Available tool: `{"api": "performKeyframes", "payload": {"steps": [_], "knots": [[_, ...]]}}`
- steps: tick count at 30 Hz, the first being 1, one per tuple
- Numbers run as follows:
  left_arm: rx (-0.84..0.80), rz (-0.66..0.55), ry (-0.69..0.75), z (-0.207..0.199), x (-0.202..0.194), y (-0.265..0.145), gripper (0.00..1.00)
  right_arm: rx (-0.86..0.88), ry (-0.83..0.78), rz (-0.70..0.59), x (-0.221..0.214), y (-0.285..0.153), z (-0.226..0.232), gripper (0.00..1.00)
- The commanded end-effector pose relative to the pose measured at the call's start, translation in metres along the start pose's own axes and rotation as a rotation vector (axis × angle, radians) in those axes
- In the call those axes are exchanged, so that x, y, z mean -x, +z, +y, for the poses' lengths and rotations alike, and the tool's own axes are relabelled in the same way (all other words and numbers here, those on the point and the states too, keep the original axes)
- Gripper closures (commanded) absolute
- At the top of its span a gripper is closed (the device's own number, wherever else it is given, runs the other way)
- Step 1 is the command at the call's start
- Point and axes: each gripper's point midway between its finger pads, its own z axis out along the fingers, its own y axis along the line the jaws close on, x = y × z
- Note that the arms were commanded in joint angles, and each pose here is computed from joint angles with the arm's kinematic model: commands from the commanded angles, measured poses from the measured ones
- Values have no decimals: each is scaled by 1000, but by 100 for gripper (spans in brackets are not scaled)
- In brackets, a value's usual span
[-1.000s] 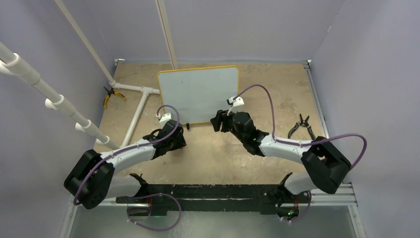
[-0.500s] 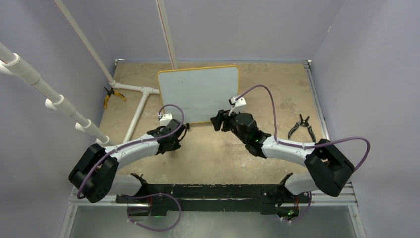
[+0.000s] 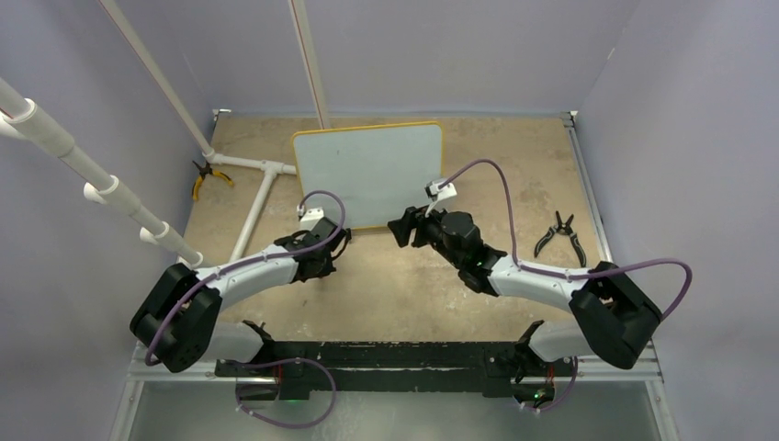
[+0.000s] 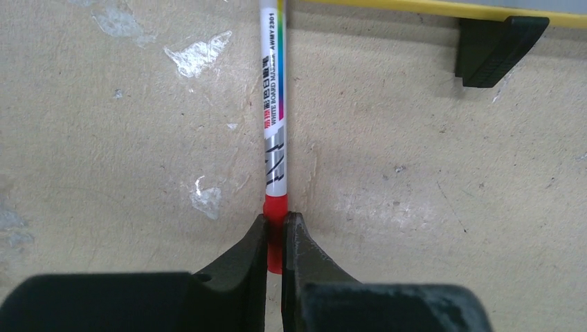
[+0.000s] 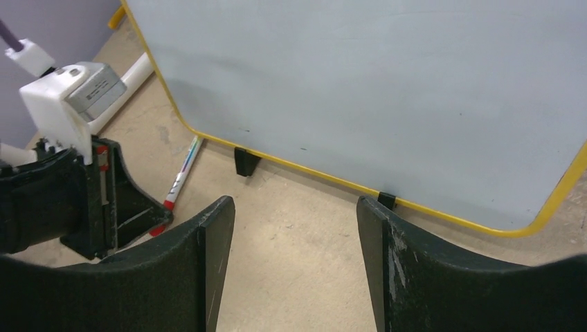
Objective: Write a sentence on the whiteboard
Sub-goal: Open the whiteboard marker at the center of the board.
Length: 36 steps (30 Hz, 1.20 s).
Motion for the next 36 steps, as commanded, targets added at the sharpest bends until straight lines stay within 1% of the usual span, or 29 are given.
{"api": "performKeyframes", "payload": {"steps": [1,4,7,10,13,17,20,24,28,30,32,36], "knots": [[43,60,66,17,-17,-4,100,158,23,-64,23,-15,31,30],[-14,26,83,11,-11,-16,100,223,54,-73,32,-26,44,25],[-99,27,103,1,-11,-30,100,277,71,-64,41,-34,57,21],[-204,44,105,-14,-15,-45,100,308,94,-13,43,-36,63,19],[-267,70,110,-23,-19,-60,100,373,116,44,41,-39,68,17],[-378,50,155,-40,-15,-86,100,467,158,106,43,-48,69,16],[-486,26,210,-53,-12,-106,100,524,169,164,41,-54,65,15],[-660,-29,297,-75,-7,-130,100,583,129,237,36,-58,70,15],[-856,-110,418,-101,0,-159,100,634,120,293,29,-63,77,16],[-945,-144,483,-110,0,-173,100,662,97,334,23,-64,78,17],[-1004,-168,530,-116,-1,-182,100,643,83,368,18,-62,75,19],[-1066,-182,597,-119,-5,-190,100,614,73,416,12,-66,70,20]]}}
